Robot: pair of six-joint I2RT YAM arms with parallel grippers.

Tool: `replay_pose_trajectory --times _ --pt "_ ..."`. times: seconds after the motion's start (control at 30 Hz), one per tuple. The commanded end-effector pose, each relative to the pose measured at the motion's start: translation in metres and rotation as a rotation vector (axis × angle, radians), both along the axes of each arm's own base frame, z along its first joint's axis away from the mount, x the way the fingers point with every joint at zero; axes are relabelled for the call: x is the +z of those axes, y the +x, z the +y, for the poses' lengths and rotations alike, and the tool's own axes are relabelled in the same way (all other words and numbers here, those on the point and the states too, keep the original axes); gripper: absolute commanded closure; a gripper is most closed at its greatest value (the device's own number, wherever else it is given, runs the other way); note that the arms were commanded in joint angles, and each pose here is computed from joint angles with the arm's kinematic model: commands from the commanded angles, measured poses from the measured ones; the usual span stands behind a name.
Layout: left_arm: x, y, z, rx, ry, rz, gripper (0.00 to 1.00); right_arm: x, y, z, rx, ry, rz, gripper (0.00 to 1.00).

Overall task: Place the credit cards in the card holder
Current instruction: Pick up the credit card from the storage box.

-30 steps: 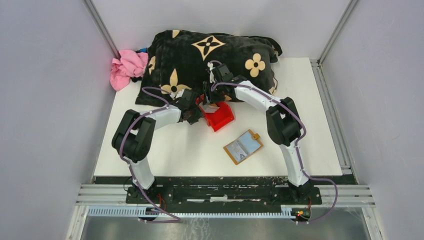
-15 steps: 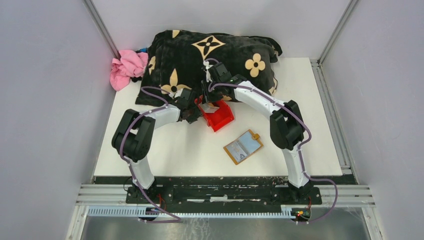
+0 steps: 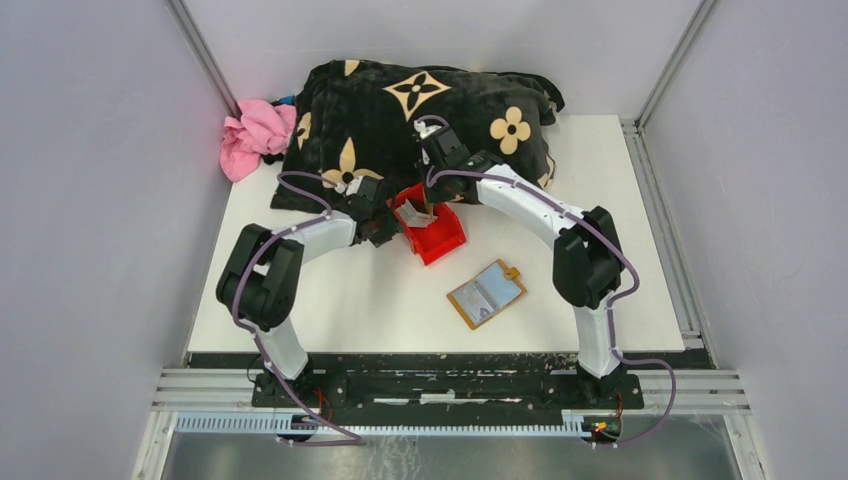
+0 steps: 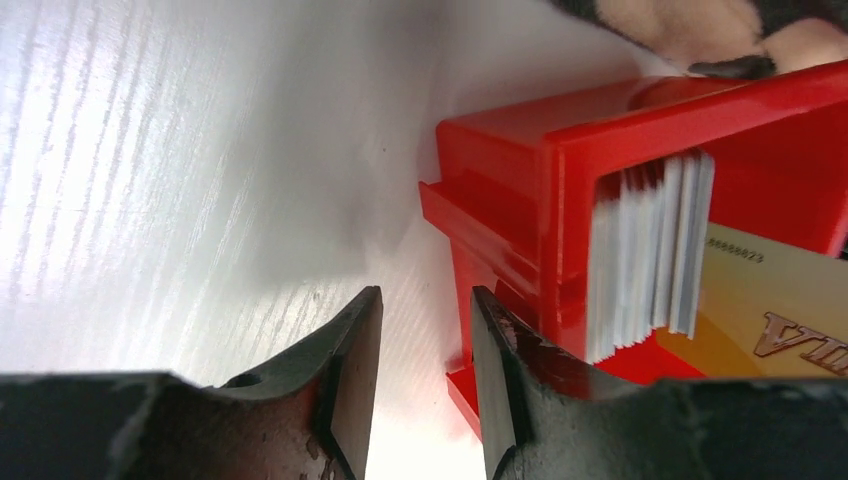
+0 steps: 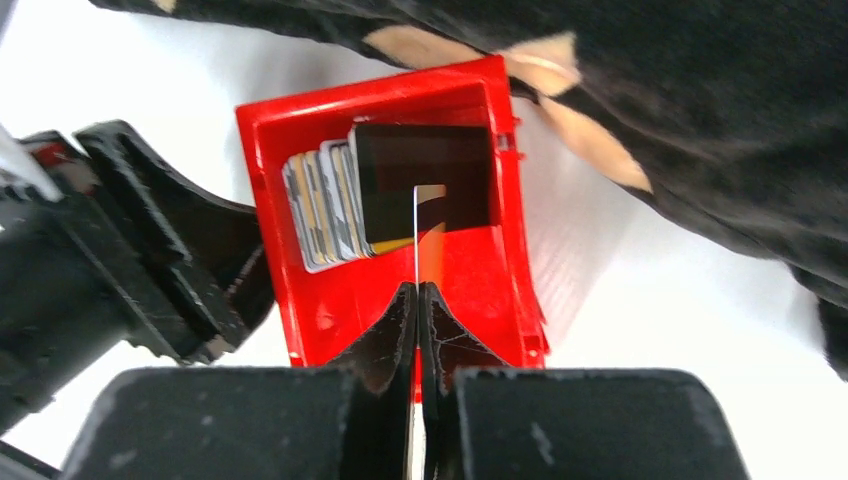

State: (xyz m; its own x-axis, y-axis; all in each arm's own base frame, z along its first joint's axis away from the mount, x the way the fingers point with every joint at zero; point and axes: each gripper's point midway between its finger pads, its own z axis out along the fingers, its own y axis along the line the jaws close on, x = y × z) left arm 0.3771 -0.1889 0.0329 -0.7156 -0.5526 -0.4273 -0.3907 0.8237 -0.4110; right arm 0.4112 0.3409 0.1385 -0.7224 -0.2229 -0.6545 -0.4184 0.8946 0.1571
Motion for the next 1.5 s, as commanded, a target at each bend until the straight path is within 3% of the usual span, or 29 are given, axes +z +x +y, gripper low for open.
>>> replay_pose_trajectory --times 0.0,0.2,0.4,0.63,0.87,1.47 --pt "0.033 0.008 0.009 -0.007 0.029 -0.097 0.54 0.043 0.002 -0.022 -0.037 -0.038 -0.135 0.99" --pt "0.061 0.002 0.016 -0.009 0.028 -0.163 0.51 0.077 -0.016 -0.039 -0.029 -0.018 -0.176 0.99" --pt "0.097 -0.018 0.007 -0.083 -0.072 -0.286 0.49 0.094 -0.065 -0.062 0.013 0.069 -0.119 0.99" --pt "0.141 -0.058 -0.052 -0.407 -0.231 -0.446 0.45 0.087 -0.14 -0.078 0.109 0.236 0.04 0.99" --pt "0.147 -0.113 -0.1 -0.699 -0.306 -0.461 0.44 0.09 -0.195 -0.082 0.199 0.396 0.165 0.99" --pt "0.157 -0.164 -0.112 -0.841 -0.538 -0.469 0.44 0.075 -0.216 -0.085 0.199 0.699 0.45 0.99"
